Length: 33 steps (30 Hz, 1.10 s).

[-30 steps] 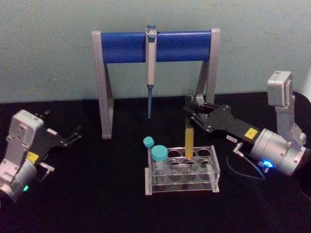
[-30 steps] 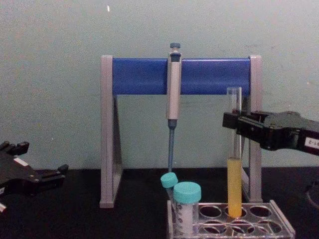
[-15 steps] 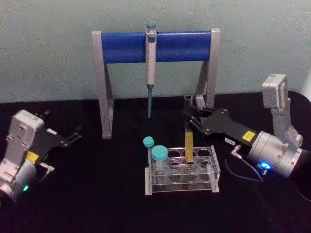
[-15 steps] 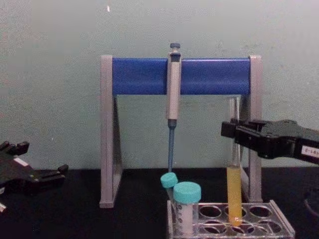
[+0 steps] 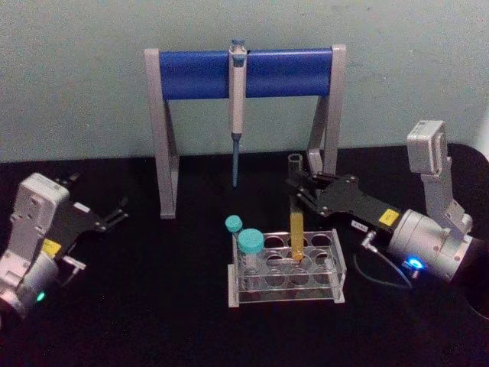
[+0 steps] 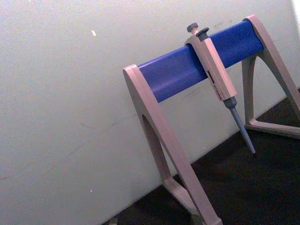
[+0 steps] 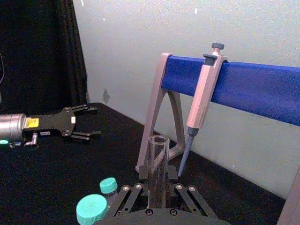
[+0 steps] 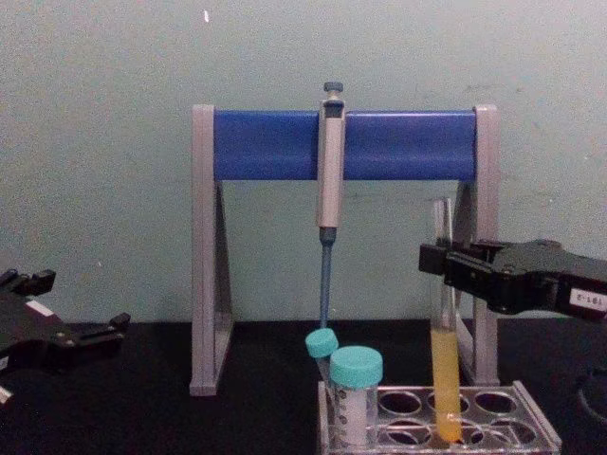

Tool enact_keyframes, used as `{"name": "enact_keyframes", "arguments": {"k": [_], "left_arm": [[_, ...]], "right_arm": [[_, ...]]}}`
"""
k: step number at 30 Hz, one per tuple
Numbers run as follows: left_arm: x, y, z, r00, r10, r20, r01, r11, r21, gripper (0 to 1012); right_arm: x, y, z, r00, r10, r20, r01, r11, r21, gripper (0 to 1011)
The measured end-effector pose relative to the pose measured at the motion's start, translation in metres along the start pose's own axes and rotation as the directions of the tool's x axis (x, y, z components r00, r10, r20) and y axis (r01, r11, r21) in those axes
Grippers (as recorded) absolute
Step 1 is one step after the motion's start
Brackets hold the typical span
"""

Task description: Pick up the test tube from the test tube rack, shake it, then place it back into the test tube rack.

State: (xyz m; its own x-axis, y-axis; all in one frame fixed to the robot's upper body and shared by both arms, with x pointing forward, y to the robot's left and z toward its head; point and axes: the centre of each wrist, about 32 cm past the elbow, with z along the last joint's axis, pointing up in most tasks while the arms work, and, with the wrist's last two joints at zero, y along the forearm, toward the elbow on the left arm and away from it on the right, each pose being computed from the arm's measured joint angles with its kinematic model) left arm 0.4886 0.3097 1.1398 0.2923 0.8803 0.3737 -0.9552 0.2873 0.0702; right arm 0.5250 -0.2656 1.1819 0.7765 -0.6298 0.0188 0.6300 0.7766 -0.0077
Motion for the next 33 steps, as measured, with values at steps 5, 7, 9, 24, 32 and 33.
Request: {"name": "enact_keyframes", "arguments": {"k": [5, 7, 9, 24, 32, 33], "left_arm": [[0.0, 0.0, 0.0, 1.0, 0.0, 0.0, 0.0, 1.0, 0.0, 1001], [0.0, 0.0, 0.0, 1.0, 0.0, 0.0, 0.0, 1.0, 0.0, 1001], [0.0, 0.0, 0.0, 1.0, 0.0, 0.0, 0.0, 1.0, 0.0, 1001], [0.0, 0.0, 0.0, 1.0, 0.0, 0.0, 0.0, 1.0, 0.0, 1001], [0.0, 0.0, 0.0, 1.0, 0.0, 0.0, 0.0, 1.0, 0.0, 1001], [0.0, 0.0, 0.0, 1.0, 0.0, 0.0, 0.0, 1.0, 0.0, 1001]], "right_arm": [[0.0001, 0.0001, -0.001, 1.0, 0.0, 0.0, 0.0, 1.0, -0.006, 229], [0.0005, 0.0003, -0.0017, 1.0, 0.0, -0.001, 0.0, 1.0, -0.009, 229], [0.0004, 0.0008, -0.0025, 1.0, 0.001, -0.001, -0.001, 1.0, -0.012, 229], [0.0007, 0.0021, -0.007, 1.0, -0.001, -0.007, 0.0, 1.0, -0.029, 229], [0.0007, 0.0023, -0.0083, 1.0, -0.001, -0.011, 0.0, 0.999, -0.038, 229], [0.0007, 0.0023, -0.0085, 1.0, 0.0, -0.011, 0.0, 0.999, -0.039, 229]]}}
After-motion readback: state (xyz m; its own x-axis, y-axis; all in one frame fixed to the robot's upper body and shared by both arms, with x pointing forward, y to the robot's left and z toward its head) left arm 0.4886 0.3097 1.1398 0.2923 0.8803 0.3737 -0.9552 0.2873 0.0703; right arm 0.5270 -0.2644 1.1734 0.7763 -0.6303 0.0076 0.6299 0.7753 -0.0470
